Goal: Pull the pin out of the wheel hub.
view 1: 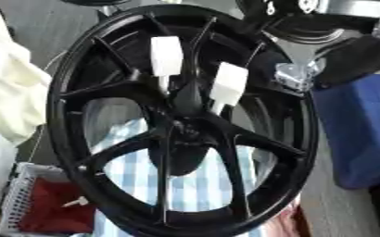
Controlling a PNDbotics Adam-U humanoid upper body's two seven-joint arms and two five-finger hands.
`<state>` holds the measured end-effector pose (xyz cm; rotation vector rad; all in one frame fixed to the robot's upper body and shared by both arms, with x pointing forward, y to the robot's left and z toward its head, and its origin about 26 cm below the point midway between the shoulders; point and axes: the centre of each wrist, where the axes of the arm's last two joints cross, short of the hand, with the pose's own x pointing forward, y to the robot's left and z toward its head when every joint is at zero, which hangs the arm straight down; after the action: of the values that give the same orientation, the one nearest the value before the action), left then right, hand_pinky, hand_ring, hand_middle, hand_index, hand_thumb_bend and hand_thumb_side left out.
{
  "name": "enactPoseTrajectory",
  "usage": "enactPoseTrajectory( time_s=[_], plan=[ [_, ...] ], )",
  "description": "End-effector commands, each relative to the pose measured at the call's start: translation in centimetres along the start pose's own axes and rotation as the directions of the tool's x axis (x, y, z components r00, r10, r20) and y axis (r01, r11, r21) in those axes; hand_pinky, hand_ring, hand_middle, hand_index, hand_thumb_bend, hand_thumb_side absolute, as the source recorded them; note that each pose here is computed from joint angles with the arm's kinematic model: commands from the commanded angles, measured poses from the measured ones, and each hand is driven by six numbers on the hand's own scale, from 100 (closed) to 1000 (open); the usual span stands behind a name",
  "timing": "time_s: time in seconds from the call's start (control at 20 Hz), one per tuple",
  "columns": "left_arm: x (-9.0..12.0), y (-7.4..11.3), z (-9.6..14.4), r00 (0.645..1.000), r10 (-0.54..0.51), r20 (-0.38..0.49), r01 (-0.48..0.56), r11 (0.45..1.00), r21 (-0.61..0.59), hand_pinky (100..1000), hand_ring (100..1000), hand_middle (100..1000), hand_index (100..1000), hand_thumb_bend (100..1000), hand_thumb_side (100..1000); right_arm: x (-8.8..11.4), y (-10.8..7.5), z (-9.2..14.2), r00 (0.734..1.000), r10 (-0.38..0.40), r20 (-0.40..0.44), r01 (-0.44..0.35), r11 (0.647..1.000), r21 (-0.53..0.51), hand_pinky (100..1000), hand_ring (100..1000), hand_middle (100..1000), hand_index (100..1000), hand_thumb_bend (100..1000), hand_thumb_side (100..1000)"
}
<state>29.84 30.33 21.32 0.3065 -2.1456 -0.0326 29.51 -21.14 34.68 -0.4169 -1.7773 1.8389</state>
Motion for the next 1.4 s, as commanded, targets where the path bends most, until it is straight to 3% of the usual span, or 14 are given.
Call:
enactPoseTrajectory(
  time_s=[0.05,0.3,0.45,0.65,1.0,1.4],
  plan=[
    [0.8,0.3,-0.1,1.000,-0.007,0.030,0.007,1.000,0.007,608,815,599,727,117,836,0.3,-1.2,0.7,0.999,0.042,-0.013,-0.042,0.999,-0.013,875,861,847,887,100,623],
    [0.5,0.4,0.1,1.000,-0.009,0.014,0.009,1.000,0.021,608,815,599,727,118,837,0.9,-0.6,-0.2,0.992,0.034,-0.123,-0.041,0.998,-0.057,859,845,831,880,100,681],
    [0.3,0.5,0.4,1.000,-0.009,0.000,0.009,0.999,0.034,608,814,598,726,119,837,1.7,0.1,-1.6,0.979,0.008,-0.205,-0.029,0.994,-0.103,862,850,834,882,100,615],
    [0.1,0.7,0.6,1.000,-0.012,-0.011,0.013,0.999,0.047,608,814,598,725,119,836,2.5,0.4,-2.8,0.960,-0.013,-0.279,-0.029,0.989,-0.146,868,852,837,882,100,602],
    [-0.1,1.0,0.8,1.000,-0.022,-0.020,0.023,0.998,0.063,608,815,597,725,117,839,3.0,0.8,-3.5,0.957,-0.028,-0.289,-0.014,0.990,-0.143,870,852,837,882,100,611],
    [-0.4,1.4,1.2,0.998,-0.041,-0.037,0.044,0.995,0.086,608,816,597,725,114,845,3.5,2.1,-4.8,0.957,-0.086,-0.277,0.044,0.987,-0.153,877,864,851,890,100,691]
  ],
)
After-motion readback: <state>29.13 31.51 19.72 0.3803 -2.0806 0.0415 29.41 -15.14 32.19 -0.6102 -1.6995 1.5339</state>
